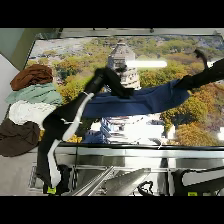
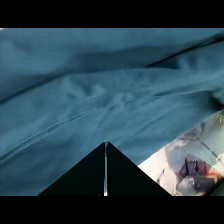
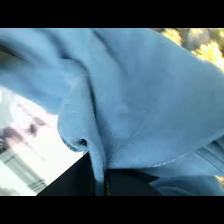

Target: Fold the shirts.

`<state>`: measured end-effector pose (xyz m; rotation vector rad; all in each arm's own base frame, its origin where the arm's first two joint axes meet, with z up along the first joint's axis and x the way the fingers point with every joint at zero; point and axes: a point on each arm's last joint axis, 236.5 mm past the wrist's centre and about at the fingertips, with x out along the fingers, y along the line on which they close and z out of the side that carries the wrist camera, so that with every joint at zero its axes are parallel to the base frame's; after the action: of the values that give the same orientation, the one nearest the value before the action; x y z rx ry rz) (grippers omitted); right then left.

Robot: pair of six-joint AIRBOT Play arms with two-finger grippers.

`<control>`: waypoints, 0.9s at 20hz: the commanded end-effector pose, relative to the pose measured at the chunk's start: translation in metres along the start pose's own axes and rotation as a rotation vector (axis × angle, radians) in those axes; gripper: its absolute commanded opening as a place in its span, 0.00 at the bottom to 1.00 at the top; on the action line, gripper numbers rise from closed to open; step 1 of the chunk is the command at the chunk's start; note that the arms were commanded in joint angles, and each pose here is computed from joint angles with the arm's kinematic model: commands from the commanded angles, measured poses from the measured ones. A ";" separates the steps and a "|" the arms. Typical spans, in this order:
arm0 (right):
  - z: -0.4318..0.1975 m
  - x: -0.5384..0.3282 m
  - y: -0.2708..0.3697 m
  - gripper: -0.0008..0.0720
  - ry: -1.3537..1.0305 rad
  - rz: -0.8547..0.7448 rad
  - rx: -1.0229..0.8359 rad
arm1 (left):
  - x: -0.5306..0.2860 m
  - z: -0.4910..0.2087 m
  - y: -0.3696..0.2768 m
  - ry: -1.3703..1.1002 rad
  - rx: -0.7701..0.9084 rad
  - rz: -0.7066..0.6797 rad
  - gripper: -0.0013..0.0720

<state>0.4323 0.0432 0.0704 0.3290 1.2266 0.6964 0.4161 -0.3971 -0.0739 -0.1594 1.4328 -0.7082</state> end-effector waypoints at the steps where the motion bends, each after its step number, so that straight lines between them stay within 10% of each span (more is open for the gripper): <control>1: 0.006 -0.044 0.049 0.04 -0.059 -0.027 -0.052 | 0.065 -0.014 -0.023 0.051 -0.006 -0.069 0.03; 7: 0.002 -0.038 0.075 0.04 -0.031 -0.013 -0.066 | 0.045 -0.009 -0.055 0.049 -0.022 -0.193 0.03; 18: 0.043 0.080 0.192 0.04 -0.076 0.078 -0.085 | -0.451 -0.026 -0.069 -0.660 0.194 -0.098 0.03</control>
<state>0.4146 0.1660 0.1384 0.2991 1.1780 0.7641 0.4154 -0.2639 0.2617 -0.3197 0.9111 -0.8421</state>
